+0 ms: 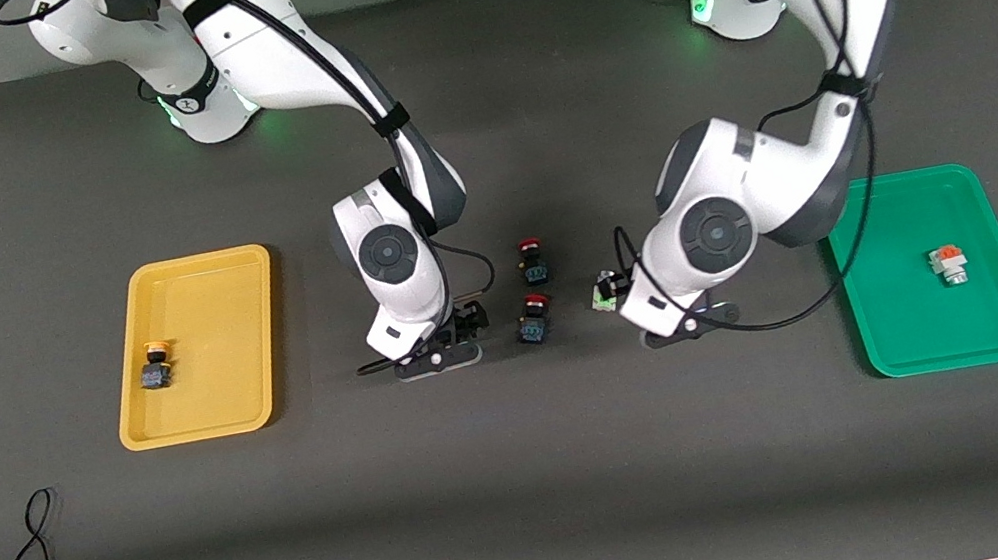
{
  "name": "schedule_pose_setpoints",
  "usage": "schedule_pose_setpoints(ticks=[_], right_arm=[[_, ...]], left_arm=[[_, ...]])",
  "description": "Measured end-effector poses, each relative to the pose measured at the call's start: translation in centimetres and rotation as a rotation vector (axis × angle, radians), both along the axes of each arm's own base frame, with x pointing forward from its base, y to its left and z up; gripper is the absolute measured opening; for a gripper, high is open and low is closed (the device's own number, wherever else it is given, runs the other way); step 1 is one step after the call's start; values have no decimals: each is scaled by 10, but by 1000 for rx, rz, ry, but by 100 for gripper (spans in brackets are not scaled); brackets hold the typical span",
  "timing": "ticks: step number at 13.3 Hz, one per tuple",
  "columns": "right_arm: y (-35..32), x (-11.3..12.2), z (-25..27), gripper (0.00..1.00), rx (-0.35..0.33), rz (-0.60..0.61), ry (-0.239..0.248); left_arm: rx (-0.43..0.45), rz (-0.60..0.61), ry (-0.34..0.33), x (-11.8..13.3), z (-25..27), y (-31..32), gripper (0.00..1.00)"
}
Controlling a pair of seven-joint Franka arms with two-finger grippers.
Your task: Place green and yellow buttons in trays
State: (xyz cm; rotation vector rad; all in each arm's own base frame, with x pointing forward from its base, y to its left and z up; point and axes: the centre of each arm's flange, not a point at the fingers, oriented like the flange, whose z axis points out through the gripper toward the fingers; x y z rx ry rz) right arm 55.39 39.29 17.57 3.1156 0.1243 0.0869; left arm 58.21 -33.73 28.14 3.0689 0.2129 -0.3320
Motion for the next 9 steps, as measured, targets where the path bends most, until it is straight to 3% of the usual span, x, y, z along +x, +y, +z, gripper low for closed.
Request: schedule_pose_setpoints(ticks=[1, 6, 9], right_arm=[[0, 0, -1, 94, 1, -4, -1], [-7, 7, 2, 33, 15, -27, -2], [-14, 18, 24, 33, 26, -48, 21]], left_arm=[[-8, -9, -5, -2, -13, -8, 98], [12, -113, -56, -16, -75, -40, 97], [11, -231, -74, -17, -91, -40, 98]])
